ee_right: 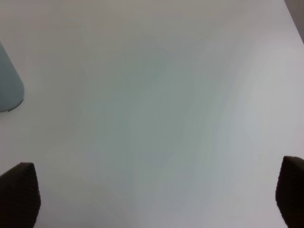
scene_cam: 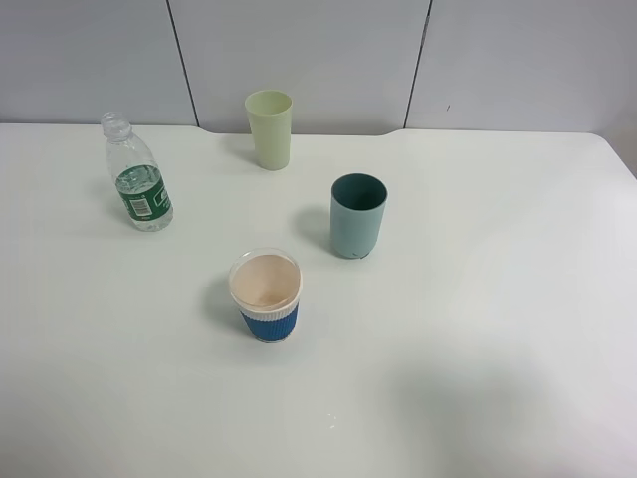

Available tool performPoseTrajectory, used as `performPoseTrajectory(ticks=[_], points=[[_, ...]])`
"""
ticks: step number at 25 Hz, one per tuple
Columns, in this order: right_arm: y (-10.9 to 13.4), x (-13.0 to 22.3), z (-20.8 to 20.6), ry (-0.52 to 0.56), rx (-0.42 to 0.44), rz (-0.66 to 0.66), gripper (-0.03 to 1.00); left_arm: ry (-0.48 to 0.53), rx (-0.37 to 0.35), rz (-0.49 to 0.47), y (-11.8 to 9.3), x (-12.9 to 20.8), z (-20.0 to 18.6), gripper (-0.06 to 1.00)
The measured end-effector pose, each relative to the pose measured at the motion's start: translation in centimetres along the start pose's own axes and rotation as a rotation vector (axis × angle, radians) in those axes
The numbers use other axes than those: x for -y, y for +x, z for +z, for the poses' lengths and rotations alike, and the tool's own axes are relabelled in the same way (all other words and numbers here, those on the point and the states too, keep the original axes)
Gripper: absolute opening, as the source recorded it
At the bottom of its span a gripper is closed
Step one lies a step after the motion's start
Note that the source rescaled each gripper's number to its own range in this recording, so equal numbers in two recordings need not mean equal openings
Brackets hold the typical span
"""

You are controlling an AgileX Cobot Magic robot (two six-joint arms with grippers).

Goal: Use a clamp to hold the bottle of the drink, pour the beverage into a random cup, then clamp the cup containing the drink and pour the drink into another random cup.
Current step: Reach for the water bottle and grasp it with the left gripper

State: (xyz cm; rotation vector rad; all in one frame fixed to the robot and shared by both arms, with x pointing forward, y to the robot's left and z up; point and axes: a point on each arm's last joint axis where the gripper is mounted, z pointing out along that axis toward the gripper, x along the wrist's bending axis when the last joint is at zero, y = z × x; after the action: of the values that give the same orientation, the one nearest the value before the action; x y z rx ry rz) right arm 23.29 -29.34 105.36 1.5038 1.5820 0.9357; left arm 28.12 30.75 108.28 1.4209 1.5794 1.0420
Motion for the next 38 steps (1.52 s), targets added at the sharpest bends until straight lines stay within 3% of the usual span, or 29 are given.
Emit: performPoseTrajectory(ticks=[11,16,19,30,38], points=[[0.0,0.0,0.0,0.000,0.000,0.000,1.00,0.269,0.162,0.192,-2.2,-0.3,5.8,0.85],[0.0,0.0,0.0,0.000,0.000,0.000,1.00,0.420,0.184,0.265,-3.4,0.5,8.8,0.85],[0.0,0.0,0.0,0.000,0.000,0.000,1.00,0.455,0.190,0.279,-3.9,0.7,10.5,0.85],[0.0,0.0,0.0,0.000,0.000,0.000,1.00,0.430,0.228,0.286,-5.9,1.5,16.6,0.85],[0.0,0.0,0.0,0.000,0.000,0.000,1.00,0.322,0.266,0.243,-6.9,3.1,19.3,0.88]])
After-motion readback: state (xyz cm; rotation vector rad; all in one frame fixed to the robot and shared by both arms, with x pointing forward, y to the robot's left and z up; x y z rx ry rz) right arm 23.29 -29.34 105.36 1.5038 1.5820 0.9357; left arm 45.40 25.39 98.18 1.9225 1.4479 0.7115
